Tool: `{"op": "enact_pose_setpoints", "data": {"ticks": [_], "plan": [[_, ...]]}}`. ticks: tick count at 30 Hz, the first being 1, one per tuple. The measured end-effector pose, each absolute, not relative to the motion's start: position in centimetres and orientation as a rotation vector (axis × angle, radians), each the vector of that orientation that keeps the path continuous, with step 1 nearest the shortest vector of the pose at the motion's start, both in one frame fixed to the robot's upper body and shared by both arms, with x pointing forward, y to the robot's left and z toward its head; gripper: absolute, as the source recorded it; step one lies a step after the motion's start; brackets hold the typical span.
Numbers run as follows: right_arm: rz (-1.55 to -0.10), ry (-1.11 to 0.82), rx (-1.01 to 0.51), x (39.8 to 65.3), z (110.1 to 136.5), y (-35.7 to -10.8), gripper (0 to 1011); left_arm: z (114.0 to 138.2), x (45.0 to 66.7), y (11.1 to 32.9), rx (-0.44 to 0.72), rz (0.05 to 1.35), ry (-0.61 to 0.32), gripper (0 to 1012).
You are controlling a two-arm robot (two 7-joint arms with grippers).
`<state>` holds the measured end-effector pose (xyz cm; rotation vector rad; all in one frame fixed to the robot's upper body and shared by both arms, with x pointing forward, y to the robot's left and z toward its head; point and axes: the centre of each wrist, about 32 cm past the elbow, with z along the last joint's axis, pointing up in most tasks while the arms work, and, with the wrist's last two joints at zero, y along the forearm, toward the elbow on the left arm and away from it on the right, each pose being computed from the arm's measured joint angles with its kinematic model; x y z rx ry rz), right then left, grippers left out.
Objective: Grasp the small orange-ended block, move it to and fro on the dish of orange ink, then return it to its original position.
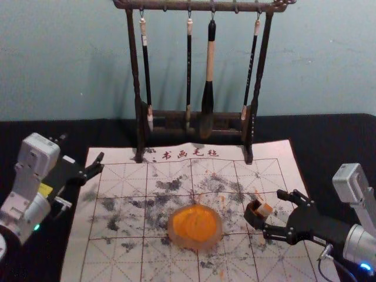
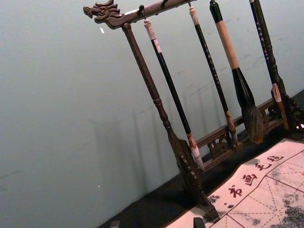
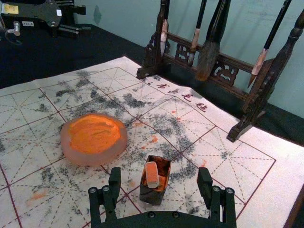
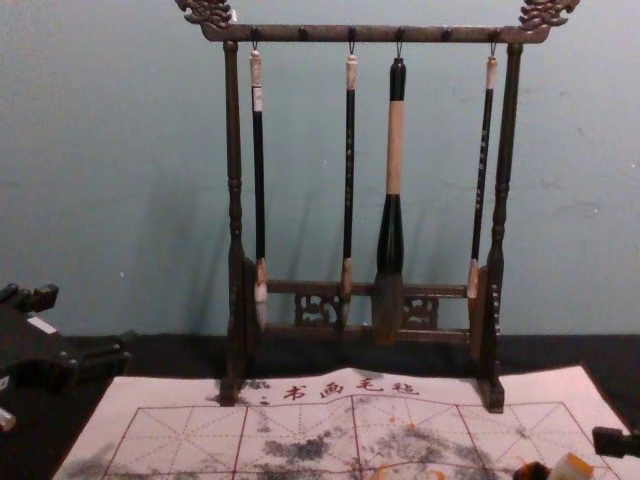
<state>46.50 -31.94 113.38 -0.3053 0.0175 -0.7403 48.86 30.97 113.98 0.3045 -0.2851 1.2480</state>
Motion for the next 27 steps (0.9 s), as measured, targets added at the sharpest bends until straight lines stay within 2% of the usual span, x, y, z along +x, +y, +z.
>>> {"op": "enact_pose_setpoints", "data": {"ticks": [16,20,21,26,27], "plan": [[-0.741,0.016,-0.305,46.48,113.41,-31.97,977,113.98,48.86,30.97,0.305,1.248,-0.285,1001],[-0.741,0.016,-0.306,46.48,113.41,-31.98,903,113.98,48.86,30.97,0.304,1.248,-0.285,1001],[-0.741,0.016,-0.306,46.48,113.41,-31.98,850,113.98,48.86,30.97,0.305,1.248,-0.285,1001],[-0.742,0.016,-0.305,46.48,113.42,-31.99,734,113.98,48.86,30.97,0.304,1.248,-0.285,1001],[-0.742,0.016,-0.305,46.48,113.42,-31.99,686,113.98,48.86,30.97,0.304,1.248,-0.285,1001]]}}
